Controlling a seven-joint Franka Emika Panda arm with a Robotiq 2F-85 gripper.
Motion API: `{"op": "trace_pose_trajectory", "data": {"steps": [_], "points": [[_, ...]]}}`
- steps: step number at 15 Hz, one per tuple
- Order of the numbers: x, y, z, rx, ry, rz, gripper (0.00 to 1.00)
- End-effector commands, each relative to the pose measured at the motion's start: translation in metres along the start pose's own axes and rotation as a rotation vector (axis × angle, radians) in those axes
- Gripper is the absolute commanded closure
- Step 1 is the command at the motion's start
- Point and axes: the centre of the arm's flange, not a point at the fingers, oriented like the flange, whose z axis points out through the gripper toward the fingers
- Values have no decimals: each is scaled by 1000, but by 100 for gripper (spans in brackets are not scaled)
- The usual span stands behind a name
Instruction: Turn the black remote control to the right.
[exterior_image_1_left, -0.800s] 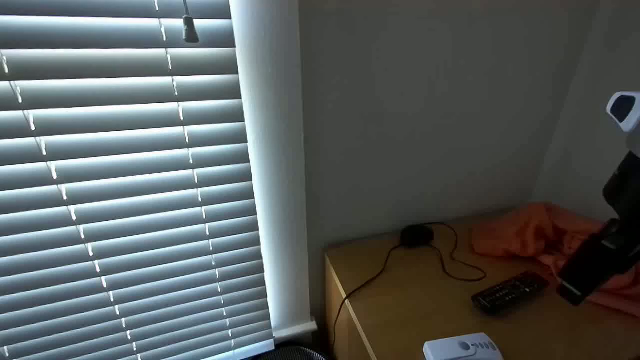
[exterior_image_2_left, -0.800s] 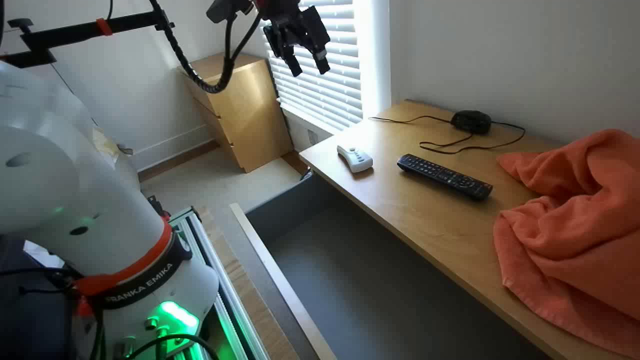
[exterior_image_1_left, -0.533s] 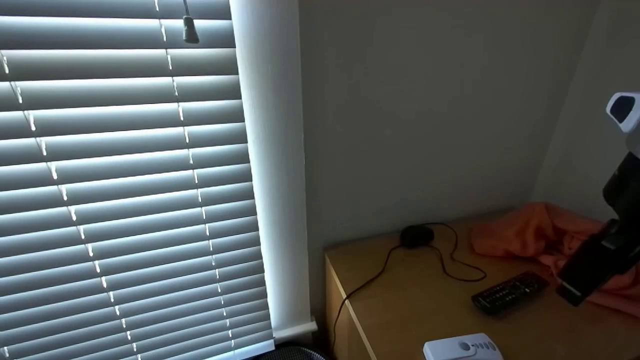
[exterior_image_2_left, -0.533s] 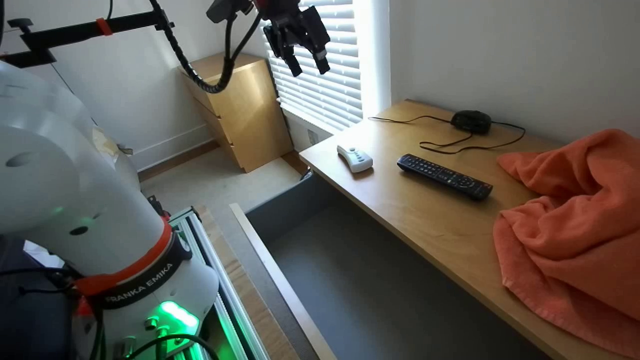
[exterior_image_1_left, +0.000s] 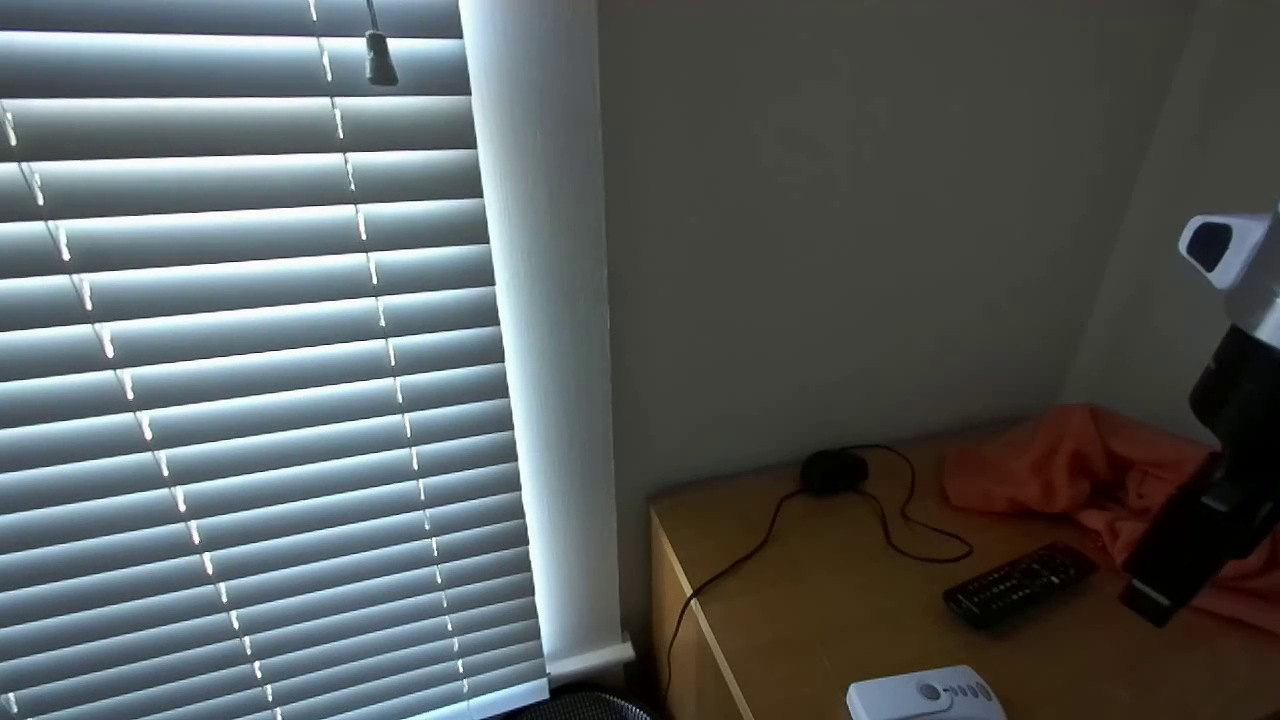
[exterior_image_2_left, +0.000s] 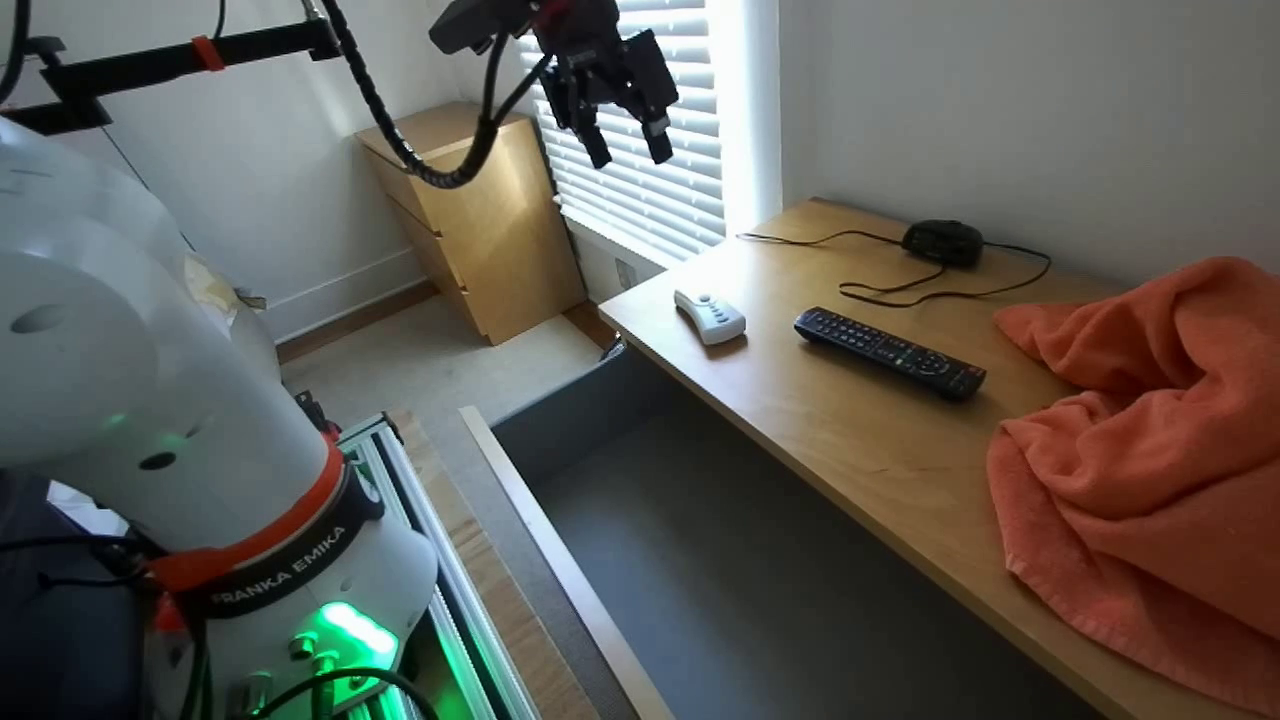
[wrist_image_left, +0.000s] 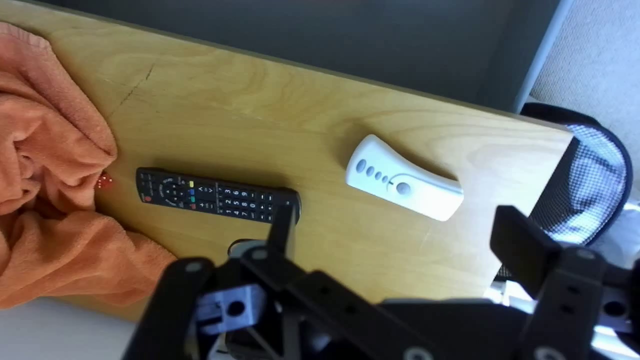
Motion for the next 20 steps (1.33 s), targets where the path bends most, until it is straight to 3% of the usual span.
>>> {"op": "trace_pose_trajectory", "data": {"steps": [1, 5, 10, 11, 16, 18, 20], "points": [[32, 29, 31, 6, -82, -100, 0], [51, 62, 62, -14, -106, -199, 0], [71, 83, 100, 20, -67, -328, 0], [58, 76, 83, 9, -70, -273, 0], [63, 78, 86, 11, -68, -278, 0], [78, 86, 104, -14, -97, -296, 0], [94, 96, 121, -22, -73, -353, 0]]}}
